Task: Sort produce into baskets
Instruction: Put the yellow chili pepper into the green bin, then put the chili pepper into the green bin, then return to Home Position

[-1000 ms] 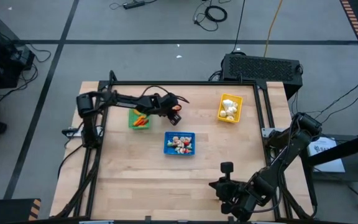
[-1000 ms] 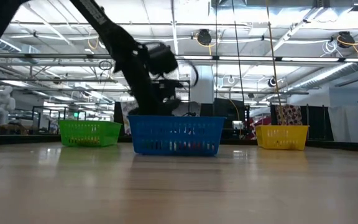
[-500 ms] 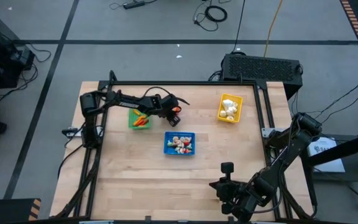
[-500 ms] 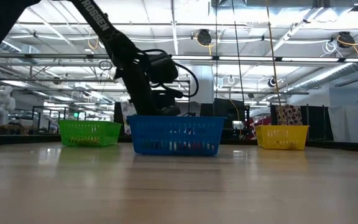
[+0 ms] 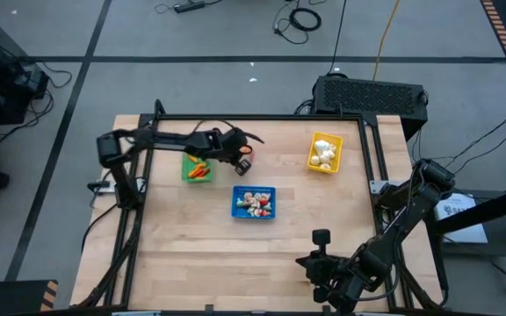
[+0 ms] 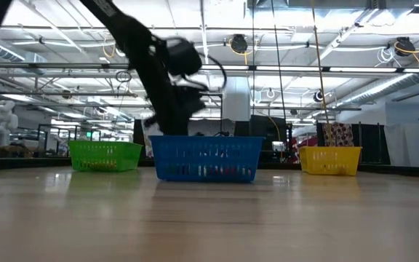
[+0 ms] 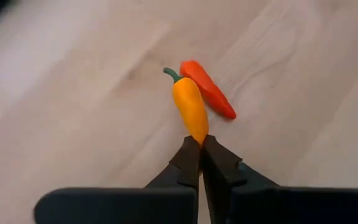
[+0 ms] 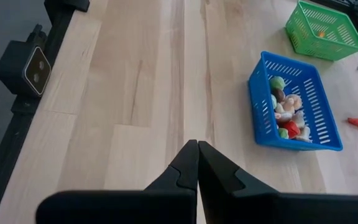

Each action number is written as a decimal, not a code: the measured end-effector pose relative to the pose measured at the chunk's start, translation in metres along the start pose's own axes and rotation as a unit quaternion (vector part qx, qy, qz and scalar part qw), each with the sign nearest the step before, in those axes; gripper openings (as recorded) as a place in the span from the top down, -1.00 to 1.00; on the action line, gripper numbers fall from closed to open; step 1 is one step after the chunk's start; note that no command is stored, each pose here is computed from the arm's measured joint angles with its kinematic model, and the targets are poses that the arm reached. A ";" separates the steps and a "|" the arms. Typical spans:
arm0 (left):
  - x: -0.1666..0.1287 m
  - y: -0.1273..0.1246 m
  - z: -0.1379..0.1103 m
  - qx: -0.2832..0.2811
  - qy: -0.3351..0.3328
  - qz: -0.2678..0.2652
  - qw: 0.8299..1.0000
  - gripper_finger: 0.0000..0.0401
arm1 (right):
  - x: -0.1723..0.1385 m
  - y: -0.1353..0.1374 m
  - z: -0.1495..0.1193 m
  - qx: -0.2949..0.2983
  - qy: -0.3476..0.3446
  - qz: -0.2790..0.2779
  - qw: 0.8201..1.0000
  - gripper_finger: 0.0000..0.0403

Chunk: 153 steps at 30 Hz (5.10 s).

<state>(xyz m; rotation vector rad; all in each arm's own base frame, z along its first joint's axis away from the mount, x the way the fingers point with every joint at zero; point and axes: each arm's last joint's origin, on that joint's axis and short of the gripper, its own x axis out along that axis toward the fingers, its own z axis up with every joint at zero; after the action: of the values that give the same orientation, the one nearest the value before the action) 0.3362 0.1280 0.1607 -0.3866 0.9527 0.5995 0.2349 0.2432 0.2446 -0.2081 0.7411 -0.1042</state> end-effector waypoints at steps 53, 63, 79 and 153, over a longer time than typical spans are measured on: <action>-0.033 -0.027 0.000 -0.130 -0.115 -0.021 0.985 0.10 | -0.002 0.003 -0.001 -0.017 0.001 0.014 1.000 1.00; 0.019 -0.038 0.004 -0.159 -0.079 0.001 0.984 0.10 | -0.002 0.003 -0.002 -0.023 0.006 0.012 1.000 1.00; 0.038 -0.034 0.003 -0.159 -0.092 0.060 0.981 0.10 | -0.003 0.003 -0.002 -0.020 0.006 0.014 1.000 1.00; -0.091 0.018 -0.079 0.006 0.139 0.210 0.968 0.28 | 0.012 -0.012 0.008 -0.003 0.007 -0.008 1.000 1.00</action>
<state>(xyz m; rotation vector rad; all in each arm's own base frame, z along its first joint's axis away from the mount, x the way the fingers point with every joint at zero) 0.2343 0.0701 0.1947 -0.2605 1.3222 0.9410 0.2487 0.2310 0.2451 -0.2194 0.7548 -0.1179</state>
